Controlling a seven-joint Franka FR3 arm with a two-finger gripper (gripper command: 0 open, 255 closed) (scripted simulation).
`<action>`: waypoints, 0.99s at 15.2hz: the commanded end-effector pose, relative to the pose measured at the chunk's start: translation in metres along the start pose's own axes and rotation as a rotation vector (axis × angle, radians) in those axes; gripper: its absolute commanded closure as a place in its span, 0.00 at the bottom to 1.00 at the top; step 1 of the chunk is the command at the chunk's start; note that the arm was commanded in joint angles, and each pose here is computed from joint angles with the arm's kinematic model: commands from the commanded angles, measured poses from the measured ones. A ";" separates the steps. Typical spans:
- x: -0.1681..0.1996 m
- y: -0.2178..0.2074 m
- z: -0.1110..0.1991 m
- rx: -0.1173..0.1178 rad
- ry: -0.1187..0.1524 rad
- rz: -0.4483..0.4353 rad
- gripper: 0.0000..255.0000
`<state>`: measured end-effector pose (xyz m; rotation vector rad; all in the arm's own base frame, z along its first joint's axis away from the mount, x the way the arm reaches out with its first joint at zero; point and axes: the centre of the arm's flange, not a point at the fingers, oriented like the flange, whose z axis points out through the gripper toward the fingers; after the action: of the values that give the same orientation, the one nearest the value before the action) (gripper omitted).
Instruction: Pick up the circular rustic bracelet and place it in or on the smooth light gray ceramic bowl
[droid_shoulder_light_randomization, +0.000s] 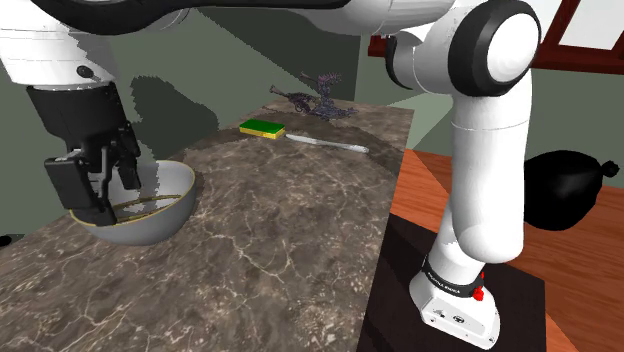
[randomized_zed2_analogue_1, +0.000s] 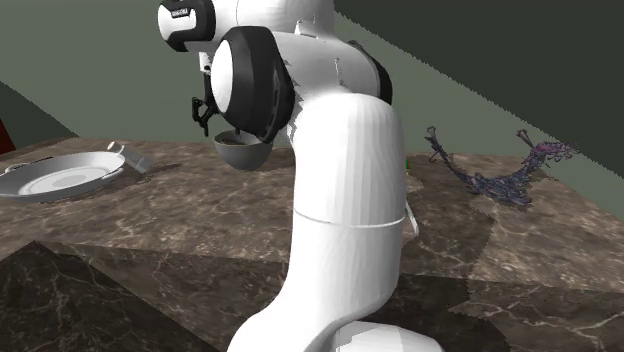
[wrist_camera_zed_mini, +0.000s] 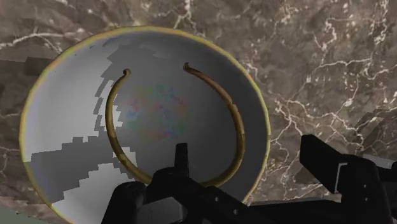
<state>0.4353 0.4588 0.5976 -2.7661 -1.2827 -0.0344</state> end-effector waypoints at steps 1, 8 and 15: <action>0.009 0.013 0.016 0.094 -0.053 -0.011 0.00; 0.007 0.009 0.056 0.094 -0.053 -0.011 0.00; 0.007 0.009 0.056 0.094 -0.053 -0.011 0.00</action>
<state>0.4454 0.4634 0.5415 -2.6987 -1.2766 0.0968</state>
